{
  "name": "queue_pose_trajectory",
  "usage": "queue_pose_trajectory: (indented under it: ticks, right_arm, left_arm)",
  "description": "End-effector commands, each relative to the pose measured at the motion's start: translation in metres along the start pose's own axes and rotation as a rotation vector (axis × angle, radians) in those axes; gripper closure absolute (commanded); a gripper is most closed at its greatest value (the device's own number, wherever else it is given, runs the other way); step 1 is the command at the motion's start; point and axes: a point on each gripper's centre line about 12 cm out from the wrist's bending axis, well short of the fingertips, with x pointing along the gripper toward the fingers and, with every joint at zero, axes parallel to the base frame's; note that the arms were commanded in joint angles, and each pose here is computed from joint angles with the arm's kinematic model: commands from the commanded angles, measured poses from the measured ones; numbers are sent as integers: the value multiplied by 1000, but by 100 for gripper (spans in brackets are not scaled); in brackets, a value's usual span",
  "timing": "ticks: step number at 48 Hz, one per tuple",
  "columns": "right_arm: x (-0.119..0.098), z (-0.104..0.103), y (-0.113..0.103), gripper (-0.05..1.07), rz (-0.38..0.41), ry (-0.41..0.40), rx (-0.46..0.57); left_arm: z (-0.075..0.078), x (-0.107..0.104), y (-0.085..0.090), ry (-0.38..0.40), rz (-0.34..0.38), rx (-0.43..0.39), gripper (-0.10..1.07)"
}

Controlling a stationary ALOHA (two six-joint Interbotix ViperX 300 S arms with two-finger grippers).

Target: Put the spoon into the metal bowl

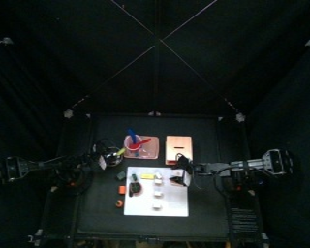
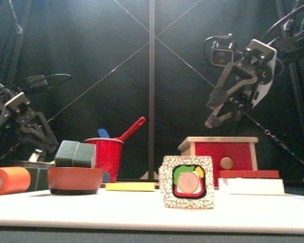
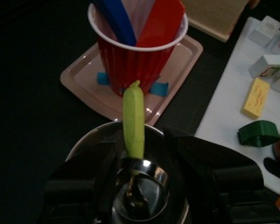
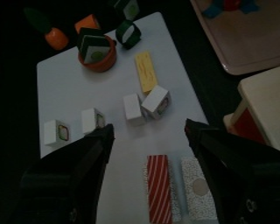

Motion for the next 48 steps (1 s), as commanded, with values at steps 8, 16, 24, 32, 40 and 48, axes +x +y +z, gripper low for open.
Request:
queue_pose_trajectory:
  ticks: [8, 16, 24, 32, 40, 48]
  right_arm:
    - [-2, 24, 8, 6, 22, -64, -2]
    - [-3, 26, 10, 6, 28, -72, -22]
    - [-5, 30, 12, 6, 32, -85, -33]
    - [-9, 33, 14, 6, 40, -102, -45]
    - [-15, 33, 20, 6, 59, -105, -39]
    - [-20, 31, 23, 6, 65, -81, -31]
  left_arm:
    - [24, -7, -2, -118, -11, 7, 17]
    - [35, -14, -8, -190, -41, 27, 17]
    - [41, -18, -22, -228, -107, 56, 17]
    - [45, -21, -41, -256, -194, 85, 17]
    - [51, -27, -60, -309, -289, 100, 17]
    - [46, -31, -77, -296, -367, 131, 17]
